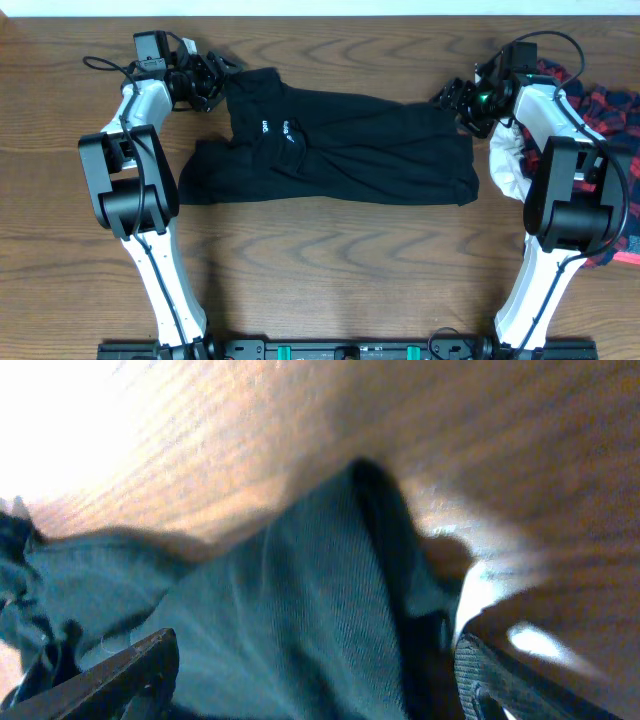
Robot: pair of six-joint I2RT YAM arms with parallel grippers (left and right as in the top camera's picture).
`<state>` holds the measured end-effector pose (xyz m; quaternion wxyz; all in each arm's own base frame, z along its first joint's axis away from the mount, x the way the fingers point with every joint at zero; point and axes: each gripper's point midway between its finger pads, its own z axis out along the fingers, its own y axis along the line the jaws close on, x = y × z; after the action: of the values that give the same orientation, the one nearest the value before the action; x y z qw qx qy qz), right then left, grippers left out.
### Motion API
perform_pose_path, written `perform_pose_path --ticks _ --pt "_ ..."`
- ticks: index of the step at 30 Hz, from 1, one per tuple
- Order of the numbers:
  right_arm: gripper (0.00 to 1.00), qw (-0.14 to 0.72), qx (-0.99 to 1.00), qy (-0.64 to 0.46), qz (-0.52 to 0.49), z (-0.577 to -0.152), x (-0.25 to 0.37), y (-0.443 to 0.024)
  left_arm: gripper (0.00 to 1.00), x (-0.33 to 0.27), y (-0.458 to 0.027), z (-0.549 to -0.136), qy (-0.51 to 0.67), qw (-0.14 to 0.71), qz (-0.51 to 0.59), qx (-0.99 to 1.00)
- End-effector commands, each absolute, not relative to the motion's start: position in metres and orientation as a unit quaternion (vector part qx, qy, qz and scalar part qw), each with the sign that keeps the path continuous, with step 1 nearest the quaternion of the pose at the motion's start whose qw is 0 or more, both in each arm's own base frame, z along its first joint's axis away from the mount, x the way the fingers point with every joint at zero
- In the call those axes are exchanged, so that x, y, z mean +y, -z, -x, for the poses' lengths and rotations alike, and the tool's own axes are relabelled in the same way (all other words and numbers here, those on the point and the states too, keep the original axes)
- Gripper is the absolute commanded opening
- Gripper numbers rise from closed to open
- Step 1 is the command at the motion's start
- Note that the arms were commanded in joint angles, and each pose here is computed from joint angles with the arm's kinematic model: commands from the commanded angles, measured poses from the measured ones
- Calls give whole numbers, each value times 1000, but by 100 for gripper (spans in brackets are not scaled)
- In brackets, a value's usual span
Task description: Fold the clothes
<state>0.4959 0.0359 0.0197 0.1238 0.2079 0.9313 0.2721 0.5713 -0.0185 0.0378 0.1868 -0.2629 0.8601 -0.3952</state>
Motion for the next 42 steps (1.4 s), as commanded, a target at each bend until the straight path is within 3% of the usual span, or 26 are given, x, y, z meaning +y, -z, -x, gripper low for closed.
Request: perform_pose_path --ticks 1,5,8,16,28,35,42 --pt "88 99 940 -225 -235 -488 24 19 68 -19 -27 -571 392 180 265 862" --pt "88 93 940 -227 -239 -489 25 32 52 -19 -27 -571 391 180 265 863" --pt "89 91 939 -227 -241 -489 25 38 48 -18 -26 -571 387 183 263 865" --pt "89 87 936 -243 -238 -489 30 36 66 -12 -17 -571 352 186 276 874" --pt "87 55 931 -277 -230 -478 49 33 65 -26 24 -557 350 136 284 882" --pt "75 65 931 -276 -228 -482 49 32 42 -27 24 -556 354 133 284 881" --pt "75 78 931 -276 -225 -488 47 31 25 -27 25 -554 353 129 285 882"
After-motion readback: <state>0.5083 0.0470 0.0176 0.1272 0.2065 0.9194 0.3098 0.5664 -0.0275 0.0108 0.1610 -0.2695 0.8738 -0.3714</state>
